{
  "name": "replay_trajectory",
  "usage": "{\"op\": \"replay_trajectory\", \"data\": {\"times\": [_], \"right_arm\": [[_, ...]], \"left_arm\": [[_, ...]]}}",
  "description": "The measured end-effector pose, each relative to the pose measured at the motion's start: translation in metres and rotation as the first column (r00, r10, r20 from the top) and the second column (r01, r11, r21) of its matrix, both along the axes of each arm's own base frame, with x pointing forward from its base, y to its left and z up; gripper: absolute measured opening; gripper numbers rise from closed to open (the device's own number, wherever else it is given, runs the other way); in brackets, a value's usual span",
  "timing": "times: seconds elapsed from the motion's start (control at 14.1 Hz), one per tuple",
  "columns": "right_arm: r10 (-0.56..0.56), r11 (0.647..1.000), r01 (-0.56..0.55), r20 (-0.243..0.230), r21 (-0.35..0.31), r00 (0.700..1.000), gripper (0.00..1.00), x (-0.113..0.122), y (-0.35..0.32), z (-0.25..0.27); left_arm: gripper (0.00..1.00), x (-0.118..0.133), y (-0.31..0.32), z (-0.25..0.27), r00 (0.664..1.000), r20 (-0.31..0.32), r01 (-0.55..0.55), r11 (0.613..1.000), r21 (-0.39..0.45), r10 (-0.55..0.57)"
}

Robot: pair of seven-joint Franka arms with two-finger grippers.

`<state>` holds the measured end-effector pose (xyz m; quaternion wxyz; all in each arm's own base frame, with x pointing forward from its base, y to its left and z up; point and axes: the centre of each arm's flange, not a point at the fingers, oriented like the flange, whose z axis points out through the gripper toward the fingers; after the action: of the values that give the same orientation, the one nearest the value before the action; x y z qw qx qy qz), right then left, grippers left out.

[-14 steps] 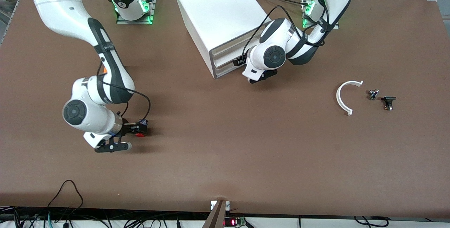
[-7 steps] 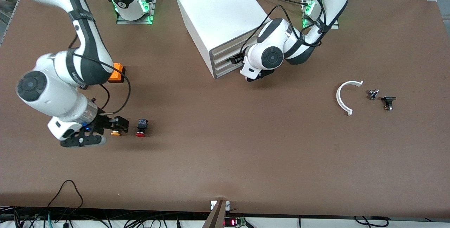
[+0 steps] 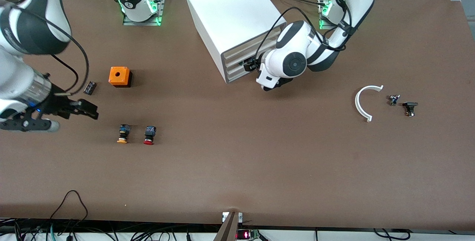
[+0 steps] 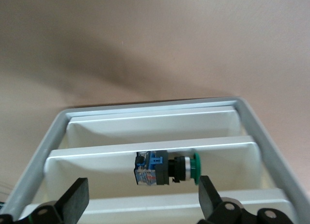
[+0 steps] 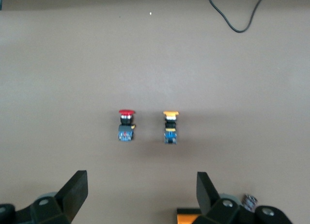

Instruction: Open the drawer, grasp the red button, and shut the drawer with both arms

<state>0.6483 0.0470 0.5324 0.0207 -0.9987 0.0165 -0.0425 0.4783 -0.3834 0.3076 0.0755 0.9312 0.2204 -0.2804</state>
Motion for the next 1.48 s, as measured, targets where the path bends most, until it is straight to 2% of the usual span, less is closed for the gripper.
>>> {"op": "replay_trajectory", "data": {"times": [0.28, 0.49, 0.64, 0.85, 0.99, 1.34, 1.48], "right_arm": [[-0.002, 1.0, 0.002, 0.009, -0.011, 1.0, 1.0, -0.044, 0.001, 0.037], [-0.01, 1.0, 0.01, 0.005, -0.019, 1.0, 1.0, -0.075, -0.002, 0.048], [-0.042, 0.999, 0.042, -0.002, -0.02, 0.999, 1.0, -0.09, -0.005, 0.056], [-0.07, 0.997, 0.07, 0.004, -0.018, 0.998, 1.0, -0.102, -0.002, 0.069], [-0.072, 0.997, 0.072, 0.009, -0.018, 0.997, 1.0, -0.106, 0.0, 0.074], [-0.058, 0.998, 0.058, -0.001, -0.021, 0.998, 1.0, -0.116, 0.008, 0.081], [-0.049, 0.999, 0.049, -0.016, -0.023, 0.999, 1.0, -0.118, 0.012, 0.079]], "left_arm": [[1.0, 0.056, 0.051, 0.051, 0.992, 0.097, 0.072, 0.99, 0.121, -0.084], [1.0, 0.082, 0.076, 0.095, 0.968, 0.162, 0.158, 0.967, 0.201, -0.192], [1.0, 0.103, 0.109, 0.123, 0.939, 0.199, 0.24, 0.948, 0.208, -0.281], [1.0, 0.132, 0.18, 0.164, 0.888, 0.275, 0.335, 0.928, 0.166, -0.369], [1.0, 0.139, 0.218, 0.188, 0.846, 0.325, 0.393, 0.906, 0.157, -0.423], [1.0, 0.137, 0.312, 0.25, 0.719, 0.419, 0.528, 0.828, 0.188, -0.554], [1.0, 0.135, 0.359, 0.262, 0.698, 0.442, 0.543, 0.819, 0.186, -0.564]]}}
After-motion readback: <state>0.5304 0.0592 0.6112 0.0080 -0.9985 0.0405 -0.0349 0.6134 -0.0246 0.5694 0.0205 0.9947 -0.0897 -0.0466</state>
